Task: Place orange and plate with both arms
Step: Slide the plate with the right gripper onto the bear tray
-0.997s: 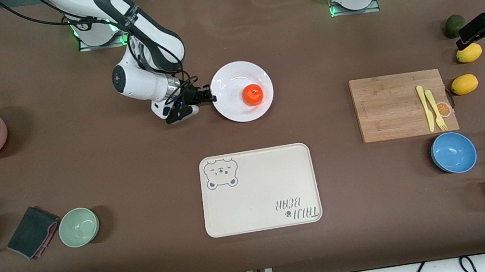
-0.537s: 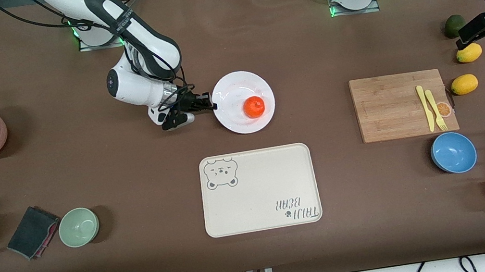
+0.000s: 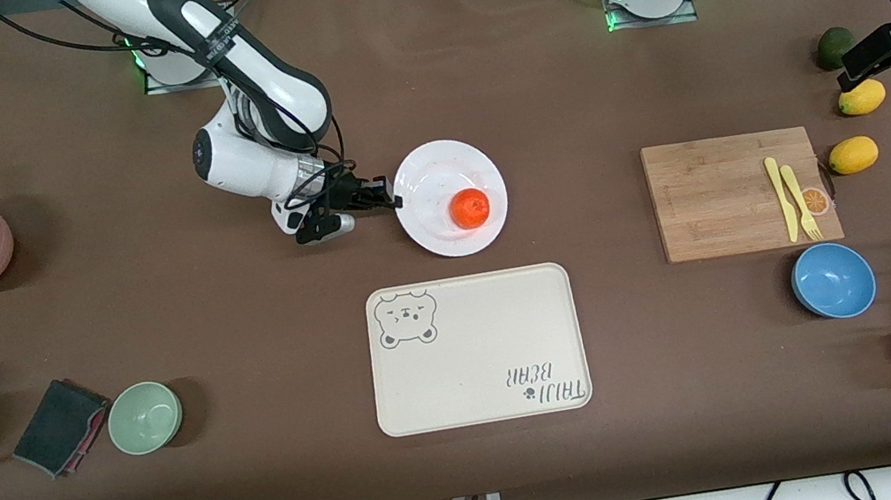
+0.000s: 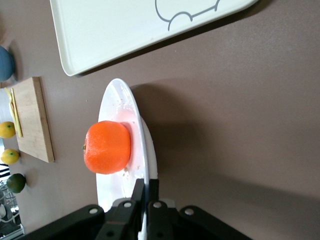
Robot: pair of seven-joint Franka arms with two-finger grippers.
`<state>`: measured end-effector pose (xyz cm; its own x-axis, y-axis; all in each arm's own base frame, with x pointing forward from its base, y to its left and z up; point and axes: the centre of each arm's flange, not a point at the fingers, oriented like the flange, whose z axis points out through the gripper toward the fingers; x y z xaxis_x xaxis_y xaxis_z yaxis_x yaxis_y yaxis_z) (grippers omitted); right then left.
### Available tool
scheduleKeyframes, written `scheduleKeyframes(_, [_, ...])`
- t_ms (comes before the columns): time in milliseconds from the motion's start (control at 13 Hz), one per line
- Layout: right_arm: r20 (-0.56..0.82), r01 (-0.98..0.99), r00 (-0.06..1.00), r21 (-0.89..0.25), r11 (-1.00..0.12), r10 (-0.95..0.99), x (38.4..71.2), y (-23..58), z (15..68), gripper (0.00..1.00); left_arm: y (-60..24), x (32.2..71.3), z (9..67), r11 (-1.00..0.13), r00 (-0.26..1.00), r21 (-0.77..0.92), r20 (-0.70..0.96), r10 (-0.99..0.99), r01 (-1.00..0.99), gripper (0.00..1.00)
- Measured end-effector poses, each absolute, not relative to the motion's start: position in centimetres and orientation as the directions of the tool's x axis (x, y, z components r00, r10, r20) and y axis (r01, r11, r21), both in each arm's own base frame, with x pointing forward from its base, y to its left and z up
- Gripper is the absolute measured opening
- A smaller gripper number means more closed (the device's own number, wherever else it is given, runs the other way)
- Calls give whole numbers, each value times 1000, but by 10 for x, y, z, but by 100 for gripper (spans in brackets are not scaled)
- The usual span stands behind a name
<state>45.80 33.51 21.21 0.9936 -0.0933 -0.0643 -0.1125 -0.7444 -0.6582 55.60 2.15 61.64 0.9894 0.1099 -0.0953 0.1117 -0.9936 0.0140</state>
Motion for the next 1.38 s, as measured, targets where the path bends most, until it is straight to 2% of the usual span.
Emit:
scheduleKeyframes(613, [-60, -150, 986, -699, -699, -153, 474, 341, 230, 5, 16, 557, 621, -995, 992, 15, -83, 99, 101, 100])
scheduleKeyframes(997, [-3, -149, 974, -762, -630, -227, 531, 340, 265, 5, 3, 565, 627, -997, 997, 20, -11, 78, 78, 100])
scheduleKeyframes(1380, [-7, -185, 953, -803, -566, -301, 599, 339, 240, 5, 11, 568, 625, -996, 996, 13, 0, 90, 90, 100])
